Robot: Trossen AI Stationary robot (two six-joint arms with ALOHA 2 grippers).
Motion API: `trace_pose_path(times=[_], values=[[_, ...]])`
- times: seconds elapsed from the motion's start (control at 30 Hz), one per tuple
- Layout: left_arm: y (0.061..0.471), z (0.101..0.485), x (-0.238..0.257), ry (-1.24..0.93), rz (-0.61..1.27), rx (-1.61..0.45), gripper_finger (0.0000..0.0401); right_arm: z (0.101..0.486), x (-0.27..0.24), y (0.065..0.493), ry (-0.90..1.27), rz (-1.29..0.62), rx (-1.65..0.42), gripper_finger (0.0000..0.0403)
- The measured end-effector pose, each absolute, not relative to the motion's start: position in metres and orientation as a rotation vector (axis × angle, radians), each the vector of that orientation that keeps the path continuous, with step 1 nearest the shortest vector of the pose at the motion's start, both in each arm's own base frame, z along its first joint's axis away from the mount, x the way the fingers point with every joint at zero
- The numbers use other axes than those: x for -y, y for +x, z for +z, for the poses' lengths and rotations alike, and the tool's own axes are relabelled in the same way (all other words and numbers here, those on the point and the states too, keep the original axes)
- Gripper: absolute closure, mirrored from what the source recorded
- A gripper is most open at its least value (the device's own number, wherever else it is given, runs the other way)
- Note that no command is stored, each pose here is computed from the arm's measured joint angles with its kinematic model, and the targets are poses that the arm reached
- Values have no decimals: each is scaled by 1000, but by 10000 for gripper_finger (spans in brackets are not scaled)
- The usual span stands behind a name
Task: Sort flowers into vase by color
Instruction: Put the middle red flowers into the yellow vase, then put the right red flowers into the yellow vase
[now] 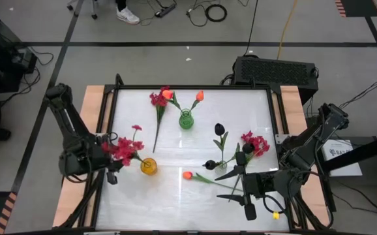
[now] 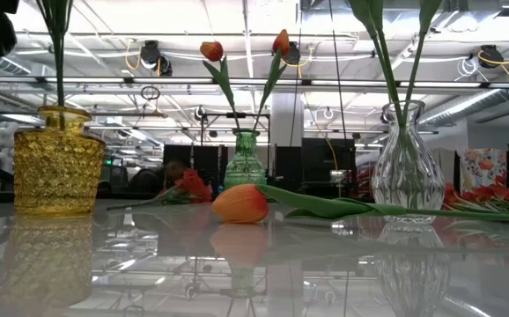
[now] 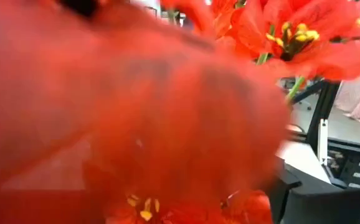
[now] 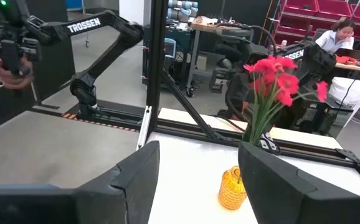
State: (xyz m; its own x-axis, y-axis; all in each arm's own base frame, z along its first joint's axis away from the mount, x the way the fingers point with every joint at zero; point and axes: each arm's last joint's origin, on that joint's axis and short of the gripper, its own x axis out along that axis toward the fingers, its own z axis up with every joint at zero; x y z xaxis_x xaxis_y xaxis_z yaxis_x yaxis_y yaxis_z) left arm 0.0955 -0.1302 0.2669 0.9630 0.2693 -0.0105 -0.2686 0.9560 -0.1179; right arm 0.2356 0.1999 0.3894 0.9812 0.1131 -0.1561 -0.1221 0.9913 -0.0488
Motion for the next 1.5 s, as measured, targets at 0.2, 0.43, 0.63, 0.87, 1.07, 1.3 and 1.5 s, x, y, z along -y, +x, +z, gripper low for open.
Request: trace_pose_path(times=[0.2,0.43,0.63,0.87,1.07,1.3,1.5], values=[[94,262,127,-112,268,-13,231,389,-200,236,-59,118,-154,193],[93,251,127,-168,175,-71,177,389,-200,236,-62,119,-154,193],[88,251,119,-216,112,-123,116,389,-200,236,-61,123,-154,193],[77,279,101,-348,-3,-284,99,389,-200,236,-59,123,-154,193],[65,294,86,-510,-32,-544,104,389,-200,236,-61,122,-154,193],[58,301,75,-550,20,-626,107,389,-200,236,-62,122,-154,193],[54,319,64,-498,35,-612,107,389,-200,236,-62,122,-154,193]])
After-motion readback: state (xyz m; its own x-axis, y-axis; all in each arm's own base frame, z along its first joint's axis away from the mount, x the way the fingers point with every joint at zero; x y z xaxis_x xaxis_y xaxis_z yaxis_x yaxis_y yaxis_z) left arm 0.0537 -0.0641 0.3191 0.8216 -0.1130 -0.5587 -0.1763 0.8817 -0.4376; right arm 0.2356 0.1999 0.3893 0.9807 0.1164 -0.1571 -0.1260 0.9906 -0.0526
